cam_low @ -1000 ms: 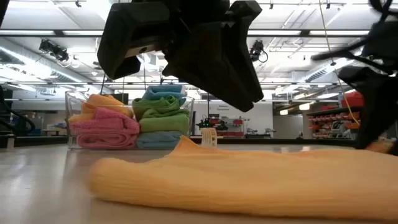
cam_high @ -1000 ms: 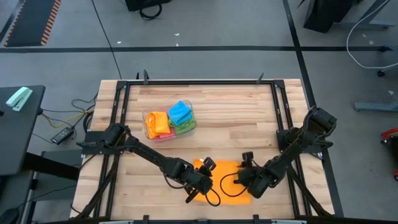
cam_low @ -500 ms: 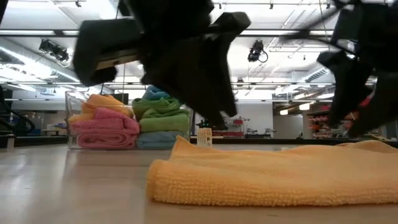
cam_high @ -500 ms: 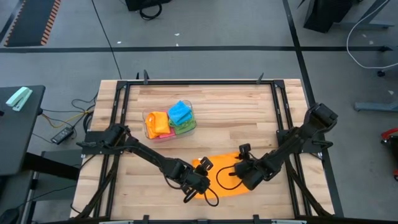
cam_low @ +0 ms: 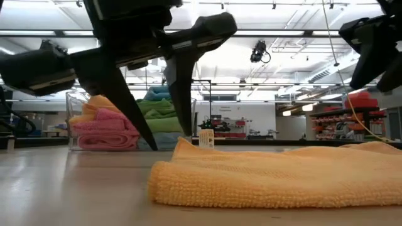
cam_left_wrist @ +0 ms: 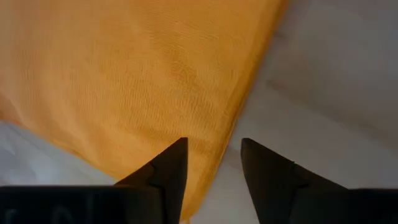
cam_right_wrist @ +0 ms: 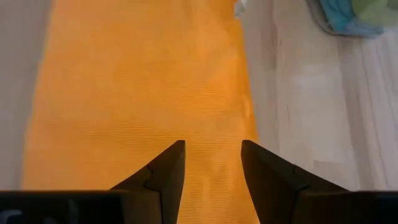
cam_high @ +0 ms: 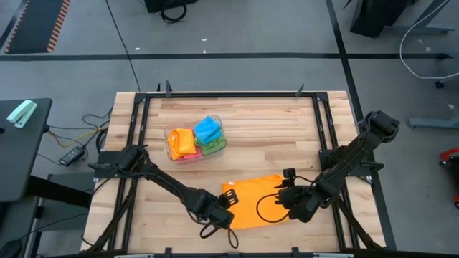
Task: Fold microfiber towels
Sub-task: Fold the yellow microfiber towel
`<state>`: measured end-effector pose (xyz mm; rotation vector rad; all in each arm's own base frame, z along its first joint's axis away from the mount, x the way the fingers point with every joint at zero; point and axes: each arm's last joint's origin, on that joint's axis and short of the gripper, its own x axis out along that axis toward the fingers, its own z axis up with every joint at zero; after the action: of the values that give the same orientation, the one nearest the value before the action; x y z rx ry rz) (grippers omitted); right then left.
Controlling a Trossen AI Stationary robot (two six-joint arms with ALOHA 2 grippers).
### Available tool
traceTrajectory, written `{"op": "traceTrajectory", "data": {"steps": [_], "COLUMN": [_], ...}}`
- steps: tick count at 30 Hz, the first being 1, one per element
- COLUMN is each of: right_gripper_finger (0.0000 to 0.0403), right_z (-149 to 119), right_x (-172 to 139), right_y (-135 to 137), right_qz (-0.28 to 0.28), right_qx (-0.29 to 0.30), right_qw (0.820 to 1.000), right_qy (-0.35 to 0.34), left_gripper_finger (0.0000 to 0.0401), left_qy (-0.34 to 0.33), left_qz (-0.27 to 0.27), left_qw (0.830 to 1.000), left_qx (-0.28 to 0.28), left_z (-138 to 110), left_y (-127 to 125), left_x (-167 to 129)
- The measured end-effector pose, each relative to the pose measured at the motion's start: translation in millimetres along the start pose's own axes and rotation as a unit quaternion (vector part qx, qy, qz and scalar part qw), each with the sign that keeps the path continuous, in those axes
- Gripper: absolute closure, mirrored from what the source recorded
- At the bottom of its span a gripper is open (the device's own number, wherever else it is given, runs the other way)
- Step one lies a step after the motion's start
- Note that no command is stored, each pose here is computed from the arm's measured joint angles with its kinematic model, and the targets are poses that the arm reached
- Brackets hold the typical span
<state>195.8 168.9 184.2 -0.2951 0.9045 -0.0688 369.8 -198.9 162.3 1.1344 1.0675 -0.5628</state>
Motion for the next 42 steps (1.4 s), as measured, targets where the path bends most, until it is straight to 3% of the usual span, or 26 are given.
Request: {"op": "traceTrajectory", "data": {"steps": [9,16,33,38,42], "right_gripper_finger": [0.0237,0.0237,0.0237,0.0237,0.0237], "right_z": [-2,-1,-1,-1,-1], "right_x": [-3,-3,-3,-3,-3], "right_y": [4,3,3,3,3], "right_qz": [0.004,-0.003,-0.006,-0.006,-0.006], "right_qx": [0.008,0.011,0.012,0.013,0.013], "right_qw": [1.000,1.000,1.000,1.000,1.000], "right_qy": [-0.004,-0.008,-0.012,-0.012,-0.012], "left_gripper_finger": [0.0209,0.0221,0.0294,0.0321,0.0368], "left_qy": [0.009,0.017,0.003,-0.003,-0.007], "left_qz": [-0.002,-0.001,-0.014,-0.035,-0.054], "left_qw": [0.991,0.985,0.984,0.988,0.991], "left_qx": [0.131,0.169,0.179,0.153,0.122], "left_z": [0,1,-6,-11,-15], "left_y": [-2,-4,5,8,9], "left_x": [10,22,32,36,38]}}
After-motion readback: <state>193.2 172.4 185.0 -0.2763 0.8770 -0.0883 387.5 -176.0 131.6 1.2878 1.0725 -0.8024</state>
